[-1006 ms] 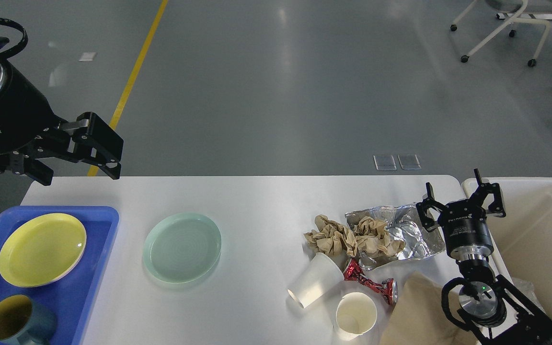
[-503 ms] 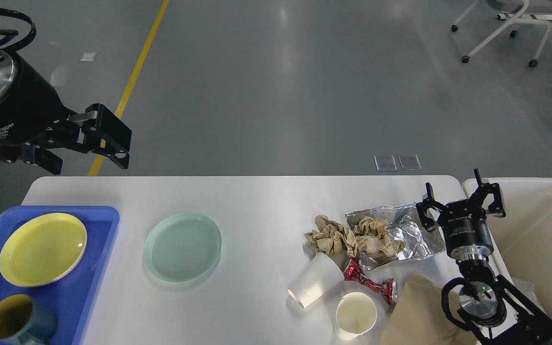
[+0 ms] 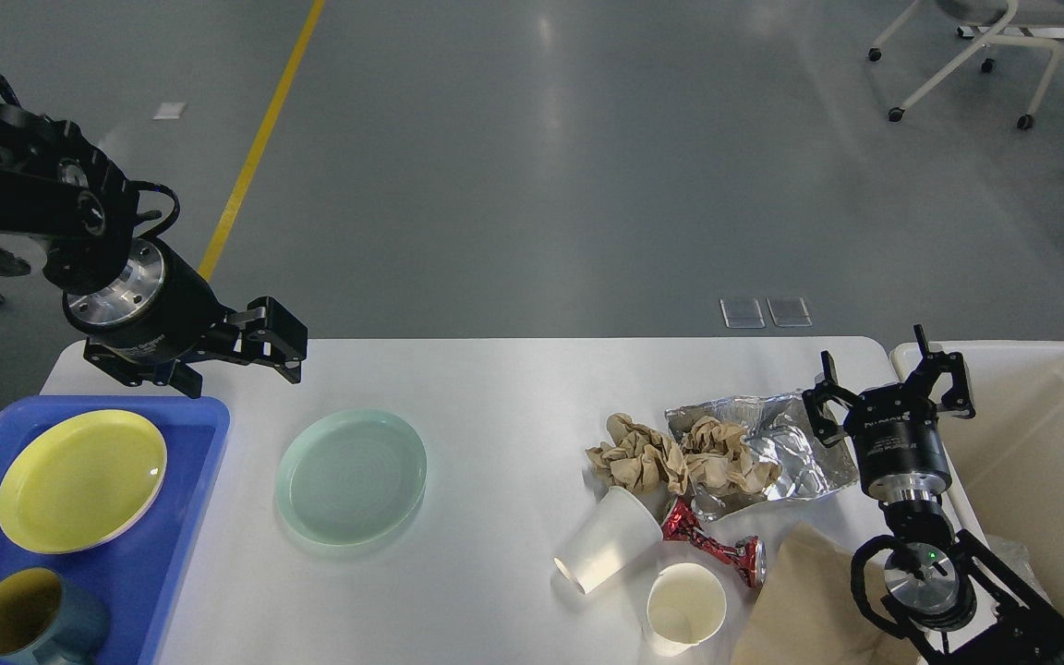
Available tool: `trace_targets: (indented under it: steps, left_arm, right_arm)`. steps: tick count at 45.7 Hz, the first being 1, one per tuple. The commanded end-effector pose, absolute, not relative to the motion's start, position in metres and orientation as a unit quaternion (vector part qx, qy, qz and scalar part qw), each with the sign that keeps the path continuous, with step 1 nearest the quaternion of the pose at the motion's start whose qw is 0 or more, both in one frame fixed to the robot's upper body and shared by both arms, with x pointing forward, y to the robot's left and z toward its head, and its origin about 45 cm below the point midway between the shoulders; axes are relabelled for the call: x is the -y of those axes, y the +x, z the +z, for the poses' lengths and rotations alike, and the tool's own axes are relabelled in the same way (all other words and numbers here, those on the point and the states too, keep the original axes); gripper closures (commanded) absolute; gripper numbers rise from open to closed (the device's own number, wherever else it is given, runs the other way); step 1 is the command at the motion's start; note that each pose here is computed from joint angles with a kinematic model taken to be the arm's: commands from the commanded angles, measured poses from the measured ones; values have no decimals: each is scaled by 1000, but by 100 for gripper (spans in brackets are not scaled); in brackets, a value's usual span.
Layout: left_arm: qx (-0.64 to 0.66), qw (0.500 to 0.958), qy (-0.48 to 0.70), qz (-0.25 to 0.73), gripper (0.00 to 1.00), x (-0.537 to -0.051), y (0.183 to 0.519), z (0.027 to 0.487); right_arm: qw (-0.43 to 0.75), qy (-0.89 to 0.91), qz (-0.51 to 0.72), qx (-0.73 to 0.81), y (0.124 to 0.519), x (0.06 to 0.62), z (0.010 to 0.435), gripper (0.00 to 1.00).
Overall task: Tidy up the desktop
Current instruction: 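Reach the left gripper to the rim of the pale green plate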
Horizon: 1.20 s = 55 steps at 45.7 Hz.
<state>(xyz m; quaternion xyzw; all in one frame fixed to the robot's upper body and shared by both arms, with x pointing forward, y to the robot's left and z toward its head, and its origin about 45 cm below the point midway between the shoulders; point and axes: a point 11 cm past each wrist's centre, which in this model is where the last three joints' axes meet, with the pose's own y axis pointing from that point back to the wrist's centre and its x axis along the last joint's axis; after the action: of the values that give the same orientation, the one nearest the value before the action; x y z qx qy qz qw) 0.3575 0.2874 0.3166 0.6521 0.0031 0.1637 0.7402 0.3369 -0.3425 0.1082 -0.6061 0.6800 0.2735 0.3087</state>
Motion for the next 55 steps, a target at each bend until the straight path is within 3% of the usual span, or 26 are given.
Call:
trace_targets:
  steps: [1,15,23,39,46,55]
  left_arm:
    - [-7,734,655,177,6,-294,363,270]
    - [-63,719,646,247,7,-320,347,176]
    - [-87,697,645,300,6,-337,333,144]
    - [-74,702,647,289,4,-319,336,107]
    - [-68,708,634,303,8,-309,340,99]
    - [-96,699,622,339,22,-311,338,95]
  right_arm:
    - [309,-606,274,-680,337,342,108,0]
    - [308,-606,274,-680,337,342,108,0]
    - [309,-606,273,-680,337,343,108,0]
    - [308,-606,274,-680,337,342,108,0]
    - [309,-606,273,-680,337,343,108,0]
    - [309,-606,273,-680,337,343,108,0]
